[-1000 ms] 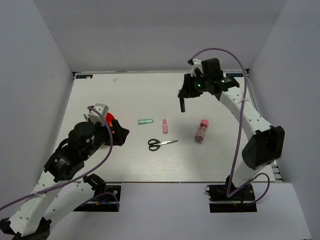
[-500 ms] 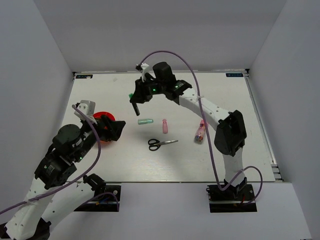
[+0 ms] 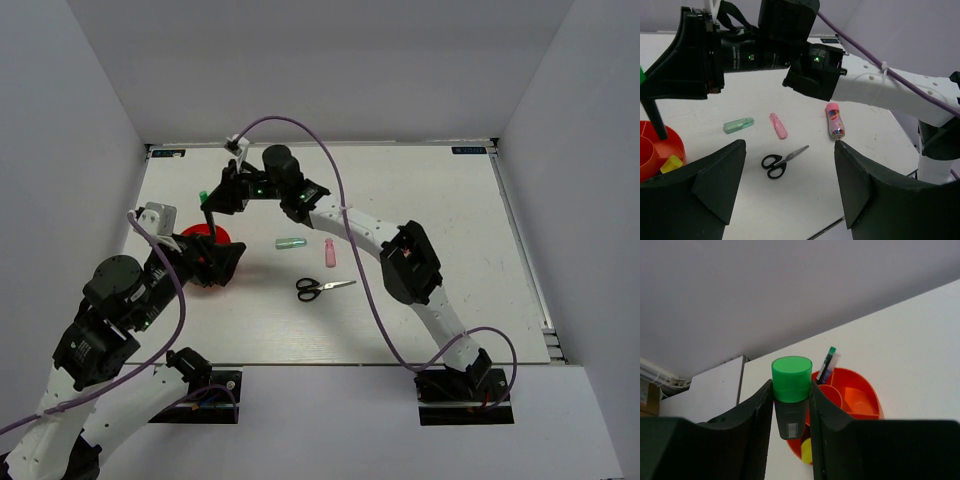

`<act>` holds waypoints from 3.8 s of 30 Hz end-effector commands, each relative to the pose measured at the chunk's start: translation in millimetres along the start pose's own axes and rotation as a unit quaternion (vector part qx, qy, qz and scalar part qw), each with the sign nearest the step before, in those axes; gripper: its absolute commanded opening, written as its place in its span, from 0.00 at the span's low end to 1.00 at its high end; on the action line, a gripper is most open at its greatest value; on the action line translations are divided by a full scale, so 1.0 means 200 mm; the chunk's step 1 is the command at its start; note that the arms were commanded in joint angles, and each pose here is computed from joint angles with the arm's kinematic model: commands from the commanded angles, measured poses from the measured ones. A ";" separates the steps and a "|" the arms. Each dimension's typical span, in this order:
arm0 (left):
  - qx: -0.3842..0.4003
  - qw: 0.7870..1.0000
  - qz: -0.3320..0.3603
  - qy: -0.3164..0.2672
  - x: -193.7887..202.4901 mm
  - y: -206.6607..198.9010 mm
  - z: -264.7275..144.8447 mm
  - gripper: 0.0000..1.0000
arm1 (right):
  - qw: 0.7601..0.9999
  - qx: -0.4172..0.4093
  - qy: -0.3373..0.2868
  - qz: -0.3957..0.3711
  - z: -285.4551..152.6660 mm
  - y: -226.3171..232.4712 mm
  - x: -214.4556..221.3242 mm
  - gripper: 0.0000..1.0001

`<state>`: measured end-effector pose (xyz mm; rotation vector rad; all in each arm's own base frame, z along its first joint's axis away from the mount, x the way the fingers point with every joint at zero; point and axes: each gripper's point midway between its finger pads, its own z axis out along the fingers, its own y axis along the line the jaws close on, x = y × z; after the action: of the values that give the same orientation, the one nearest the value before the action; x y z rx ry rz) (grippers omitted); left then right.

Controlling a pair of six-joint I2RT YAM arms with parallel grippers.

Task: Sort the stationery into containers
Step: Place the pen in the storage box, then pick up the stationery from the center of the board.

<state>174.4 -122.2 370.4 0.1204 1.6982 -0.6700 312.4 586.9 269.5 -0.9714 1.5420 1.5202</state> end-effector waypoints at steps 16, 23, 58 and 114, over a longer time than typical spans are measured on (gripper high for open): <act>-0.001 1.000 0.021 0.002 0.02 0.02 -0.02 0.82 | 0.991 0.056 -0.090 -0.075 0.21 0.15 0.05 0.00; -0.005 1.000 0.024 0.004 0.04 0.04 -0.04 0.82 | 0.992 0.085 -0.060 -0.067 0.22 0.16 0.20 0.00; -0.023 0.999 0.017 0.025 0.12 0.08 -0.05 0.84 | 0.976 0.028 -0.060 -0.208 0.18 0.45 0.23 0.57; 0.066 0.797 0.282 0.530 1.42 0.65 1.38 0.60 | 0.973 0.131 0.182 0.052 -1.92 0.17 0.45 0.00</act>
<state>405.1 -236.5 24.5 1.2110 2.5132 -0.2428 243.1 199.7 197.1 -1.0525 2.0900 1.1562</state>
